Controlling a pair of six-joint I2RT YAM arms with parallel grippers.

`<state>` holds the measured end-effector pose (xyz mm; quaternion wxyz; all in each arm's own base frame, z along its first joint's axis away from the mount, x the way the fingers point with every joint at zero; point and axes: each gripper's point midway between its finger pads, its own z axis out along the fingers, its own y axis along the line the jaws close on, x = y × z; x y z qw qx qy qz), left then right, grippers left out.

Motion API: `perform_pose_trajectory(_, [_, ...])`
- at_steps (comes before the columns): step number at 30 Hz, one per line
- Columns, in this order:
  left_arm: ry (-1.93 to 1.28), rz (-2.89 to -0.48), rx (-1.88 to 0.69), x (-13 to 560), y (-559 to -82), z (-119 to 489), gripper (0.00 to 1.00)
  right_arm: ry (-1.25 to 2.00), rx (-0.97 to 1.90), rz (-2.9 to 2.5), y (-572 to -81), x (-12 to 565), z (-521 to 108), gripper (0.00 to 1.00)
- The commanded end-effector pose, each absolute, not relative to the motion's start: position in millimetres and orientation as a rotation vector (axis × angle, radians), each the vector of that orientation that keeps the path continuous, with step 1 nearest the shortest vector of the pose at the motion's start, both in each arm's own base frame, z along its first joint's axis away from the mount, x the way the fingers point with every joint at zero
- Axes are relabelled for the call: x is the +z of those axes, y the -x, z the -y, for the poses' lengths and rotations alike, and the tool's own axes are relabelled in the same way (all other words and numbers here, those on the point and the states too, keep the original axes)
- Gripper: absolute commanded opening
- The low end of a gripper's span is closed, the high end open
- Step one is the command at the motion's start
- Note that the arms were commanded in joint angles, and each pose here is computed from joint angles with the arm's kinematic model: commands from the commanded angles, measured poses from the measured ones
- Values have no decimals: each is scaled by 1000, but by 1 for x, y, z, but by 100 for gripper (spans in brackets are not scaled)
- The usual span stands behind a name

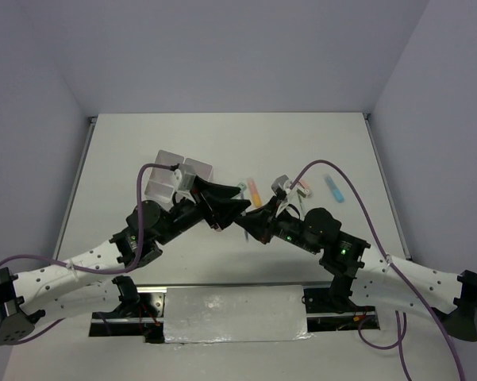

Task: Sort the stationery into containers
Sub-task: Close the pen cap on the pen.

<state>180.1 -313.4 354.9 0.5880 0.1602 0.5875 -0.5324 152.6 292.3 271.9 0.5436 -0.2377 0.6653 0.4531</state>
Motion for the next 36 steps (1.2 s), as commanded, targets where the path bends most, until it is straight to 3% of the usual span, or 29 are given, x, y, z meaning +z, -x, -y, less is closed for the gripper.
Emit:
perform_pose_trajectory(1, [-334,-1285,-1220,385,-184,307,64,564,1093,-1512,-152,294,-293,0])
perform_pose_trajectory(7, [-335,-1328,-1204,376,-190,313,54,563,1096,-1504,-151,298,-292,0])
perform_pose_trajectory(10, [-336,-1335,-1206,373,-190,313,42,560,1097,-1503,-152,299,-292,0])
perform_pose_trajectory(12, [-341,-1340,-1205,371,-190,315,30,556,1099,-1496,-152,301,-291,0])
perform_pose_trajectory(13, [-352,-1351,-1204,368,-190,317,15,558,1099,-1494,-151,301,-291,0])
perform_pose_trajectory(16, [-373,-1374,-1212,362,-189,322,0,543,1085,-1476,-154,312,-289,0])
perform_pose_trajectory(28, [-465,-1481,-1284,307,-170,342,0,489,959,-1300,-192,412,-284,0])
perform_pose_trajectory(36, [-499,-1565,-1271,265,-156,345,0,457,990,-1163,-187,474,-272,0])
